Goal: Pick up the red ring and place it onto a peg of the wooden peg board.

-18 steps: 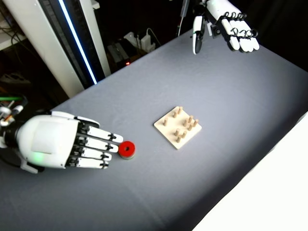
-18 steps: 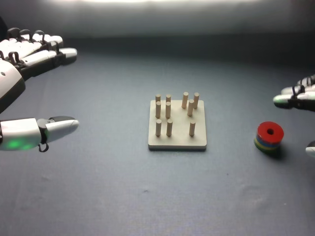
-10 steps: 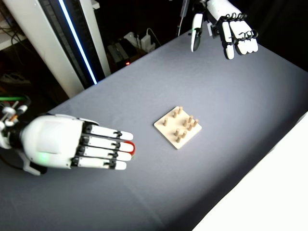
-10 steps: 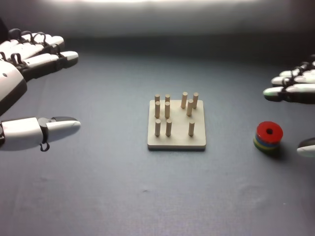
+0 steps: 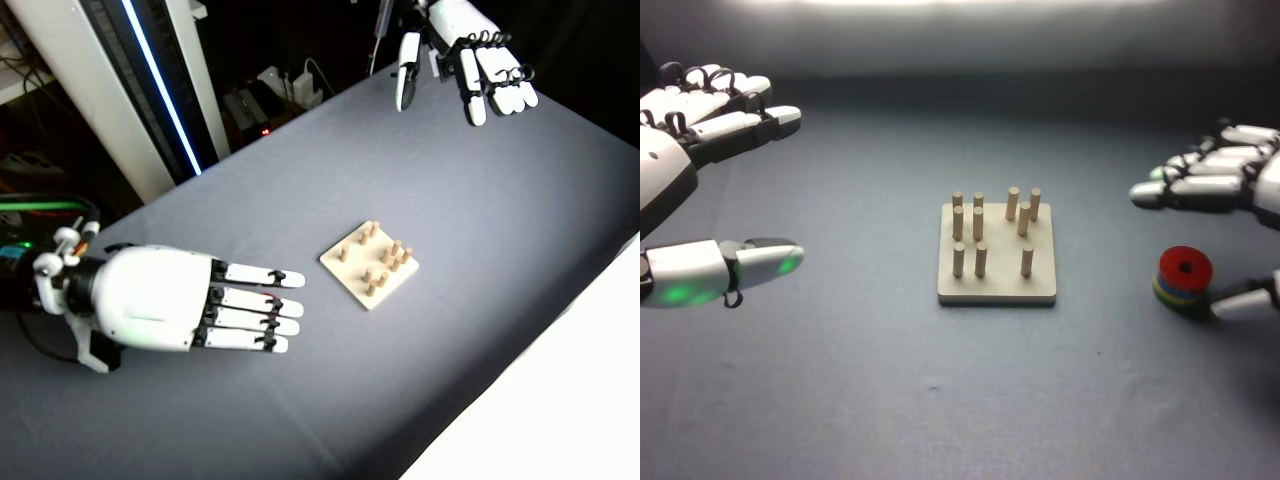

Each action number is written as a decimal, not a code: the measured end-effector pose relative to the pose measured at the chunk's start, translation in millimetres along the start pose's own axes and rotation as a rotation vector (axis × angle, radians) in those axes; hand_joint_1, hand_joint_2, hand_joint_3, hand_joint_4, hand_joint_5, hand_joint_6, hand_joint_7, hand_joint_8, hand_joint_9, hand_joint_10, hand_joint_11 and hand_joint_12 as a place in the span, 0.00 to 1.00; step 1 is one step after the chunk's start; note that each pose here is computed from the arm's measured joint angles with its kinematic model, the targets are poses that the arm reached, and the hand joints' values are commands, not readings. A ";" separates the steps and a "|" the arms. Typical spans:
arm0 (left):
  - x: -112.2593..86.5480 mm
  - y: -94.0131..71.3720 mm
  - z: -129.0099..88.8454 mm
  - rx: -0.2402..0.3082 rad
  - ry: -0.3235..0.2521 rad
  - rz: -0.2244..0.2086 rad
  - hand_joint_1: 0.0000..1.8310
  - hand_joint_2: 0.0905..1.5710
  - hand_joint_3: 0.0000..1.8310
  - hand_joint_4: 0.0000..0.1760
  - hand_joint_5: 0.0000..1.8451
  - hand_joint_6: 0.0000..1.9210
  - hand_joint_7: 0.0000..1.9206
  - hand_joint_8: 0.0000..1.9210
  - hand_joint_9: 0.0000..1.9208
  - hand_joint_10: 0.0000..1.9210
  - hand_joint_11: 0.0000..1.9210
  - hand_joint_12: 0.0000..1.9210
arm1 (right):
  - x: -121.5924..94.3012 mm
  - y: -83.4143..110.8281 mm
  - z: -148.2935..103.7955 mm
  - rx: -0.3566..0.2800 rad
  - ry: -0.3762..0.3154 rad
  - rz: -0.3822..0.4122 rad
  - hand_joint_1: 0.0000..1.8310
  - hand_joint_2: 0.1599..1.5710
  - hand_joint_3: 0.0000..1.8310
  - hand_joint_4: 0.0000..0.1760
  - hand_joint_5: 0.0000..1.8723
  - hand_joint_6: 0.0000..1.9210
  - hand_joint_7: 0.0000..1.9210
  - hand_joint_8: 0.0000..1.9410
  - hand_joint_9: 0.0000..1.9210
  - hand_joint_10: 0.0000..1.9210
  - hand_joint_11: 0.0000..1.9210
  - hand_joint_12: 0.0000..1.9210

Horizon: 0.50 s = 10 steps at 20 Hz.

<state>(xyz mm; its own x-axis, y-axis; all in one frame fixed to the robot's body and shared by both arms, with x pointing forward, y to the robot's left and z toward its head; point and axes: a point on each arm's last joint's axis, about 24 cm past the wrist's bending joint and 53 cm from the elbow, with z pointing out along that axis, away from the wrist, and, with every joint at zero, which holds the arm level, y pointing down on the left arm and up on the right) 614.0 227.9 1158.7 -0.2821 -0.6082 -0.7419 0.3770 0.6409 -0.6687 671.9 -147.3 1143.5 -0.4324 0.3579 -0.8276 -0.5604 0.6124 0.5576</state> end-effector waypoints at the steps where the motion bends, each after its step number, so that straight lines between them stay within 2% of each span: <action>1: -0.1 -0.9 0.0 0.004 0.000 -0.002 0.29 0.67 0.00 0.00 0.19 0.01 0.07 0.01 0.04 0.01 0.02 0.01 | 4.3 -0.1 4.8 0.003 0.019 -0.016 0.52 0.59 0.00 0.42 0.17 0.00 0.18 0.00 0.18 0.01 0.00 0.48; 2: 0.7 -0.5 0.1 0.002 0.000 -0.008 0.30 0.67 0.00 0.00 0.17 0.00 0.05 0.00 0.02 0.00 0.00 0.00 | 12.7 -1.3 9.2 0.011 0.052 -0.043 0.52 0.59 0.00 0.41 0.18 0.00 0.19 0.00 0.19 0.01 0.00 0.51; 3: 0.5 1.3 0.4 -0.002 0.004 -0.008 0.30 0.67 0.00 0.02 0.17 0.00 0.05 0.00 0.02 0.00 0.00 0.00 | 21.5 -6.3 15.5 0.028 0.086 -0.075 0.54 0.58 0.00 0.45 0.18 0.00 0.19 0.00 0.20 0.00 0.00 0.53; 4: 0.5 2.1 0.5 -0.004 0.004 -0.008 0.31 0.67 0.00 0.00 0.18 0.00 0.06 0.00 0.03 0.01 0.01 0.00 | 28.8 -11.2 17.7 0.051 0.107 -0.073 0.55 0.58 0.00 0.52 0.19 0.00 0.19 0.00 0.20 0.00 0.00 0.52; 6: 0.6 2.3 0.5 -0.005 0.005 -0.008 0.29 0.67 0.00 0.00 0.17 0.00 0.06 0.00 0.03 0.00 0.01 0.00 | 31.3 -17.9 16.7 0.076 0.121 -0.079 0.56 0.58 0.00 0.31 0.20 0.00 0.20 0.00 0.21 0.00 0.03 0.46; 7: 0.5 2.0 0.5 -0.004 0.004 -0.009 0.30 0.67 0.00 0.04 0.17 0.00 0.05 0.00 0.02 0.00 0.00 0.00 | 27.4 -22.7 17.2 0.088 0.115 -0.084 0.55 0.58 0.00 0.33 0.20 0.00 0.20 0.00 0.22 0.00 0.01 0.54; 8: 1.0 1.5 0.5 -0.002 0.006 -0.008 0.30 0.67 0.00 0.04 0.17 0.00 0.05 0.00 0.02 0.00 0.00 0.00 | 26.7 -25.3 17.0 0.095 0.115 -0.084 0.55 0.58 0.00 0.33 0.20 0.00 0.20 0.00 0.22 0.00 0.01 0.54; 10: 2.9 1.4 0.7 -0.001 0.008 -0.013 0.29 0.67 0.00 0.14 0.17 0.00 0.06 0.00 0.03 0.00 0.00 0.00 | 28.4 -30.6 19.5 0.113 0.121 -0.086 0.56 0.59 0.00 0.33 0.22 0.01 0.21 0.00 0.22 0.00 0.00 0.54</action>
<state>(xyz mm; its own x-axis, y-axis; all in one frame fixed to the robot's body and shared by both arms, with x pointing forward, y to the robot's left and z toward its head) 614.3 226.8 1155.7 -0.2942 -0.6128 -0.7335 0.3721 0.6335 -0.6784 690.5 -142.1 1101.7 -0.4720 0.2169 -0.8545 -0.5194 0.7147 0.4683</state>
